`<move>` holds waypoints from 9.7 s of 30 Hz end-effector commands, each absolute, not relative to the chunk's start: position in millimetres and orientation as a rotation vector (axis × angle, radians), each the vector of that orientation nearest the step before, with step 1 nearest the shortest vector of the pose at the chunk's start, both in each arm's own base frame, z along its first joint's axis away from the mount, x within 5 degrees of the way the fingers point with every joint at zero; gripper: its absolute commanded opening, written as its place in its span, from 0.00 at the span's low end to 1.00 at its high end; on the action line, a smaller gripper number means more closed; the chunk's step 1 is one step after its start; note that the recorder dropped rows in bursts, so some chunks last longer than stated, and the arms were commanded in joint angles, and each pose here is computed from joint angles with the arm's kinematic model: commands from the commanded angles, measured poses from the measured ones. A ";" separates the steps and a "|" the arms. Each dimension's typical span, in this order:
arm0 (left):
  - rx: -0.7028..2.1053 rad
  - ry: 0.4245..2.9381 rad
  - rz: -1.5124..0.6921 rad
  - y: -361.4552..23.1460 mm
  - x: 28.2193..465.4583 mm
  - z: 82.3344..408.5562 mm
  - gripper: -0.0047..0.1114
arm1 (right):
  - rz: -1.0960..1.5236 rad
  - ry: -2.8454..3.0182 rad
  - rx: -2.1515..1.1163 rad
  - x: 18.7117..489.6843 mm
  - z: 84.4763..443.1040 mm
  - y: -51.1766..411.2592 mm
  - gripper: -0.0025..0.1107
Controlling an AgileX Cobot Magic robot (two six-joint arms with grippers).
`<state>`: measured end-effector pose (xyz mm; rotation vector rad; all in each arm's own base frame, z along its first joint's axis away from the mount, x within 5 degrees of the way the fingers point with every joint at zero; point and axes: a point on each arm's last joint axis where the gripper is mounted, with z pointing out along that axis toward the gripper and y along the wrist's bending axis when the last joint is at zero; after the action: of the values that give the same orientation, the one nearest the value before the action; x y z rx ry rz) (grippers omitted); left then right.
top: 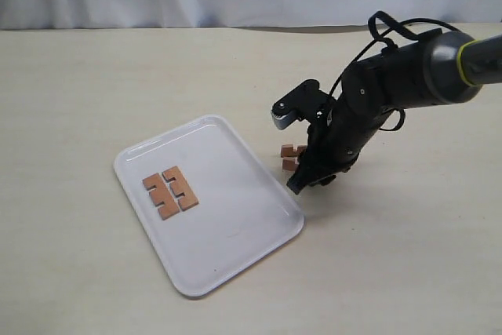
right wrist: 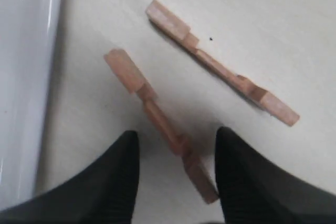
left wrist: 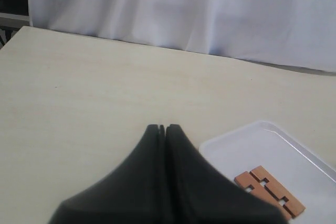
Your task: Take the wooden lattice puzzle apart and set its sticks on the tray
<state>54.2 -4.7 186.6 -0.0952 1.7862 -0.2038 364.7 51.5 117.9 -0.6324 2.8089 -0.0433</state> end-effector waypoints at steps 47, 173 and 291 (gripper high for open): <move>-0.097 1.771 -0.209 -4.7 54.5 187.3 0.04 | 0.278 2.545 -0.590 350.0 142.1 179.6 0.56; -0.097 1.771 -0.209 -4.7 54.5 187.3 0.04 | 0.251 2.344 -0.275 381.3 161.3 161.3 0.72; -0.097 1.771 -0.209 -4.7 54.5 187.3 0.04 | 0.180 1.660 0.237 56.2 196.0 1.6 0.06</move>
<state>54.3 -4.7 187.2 -0.0948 1.7803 -0.2044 56.4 1.0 198.2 0.2357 1.6465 0.1735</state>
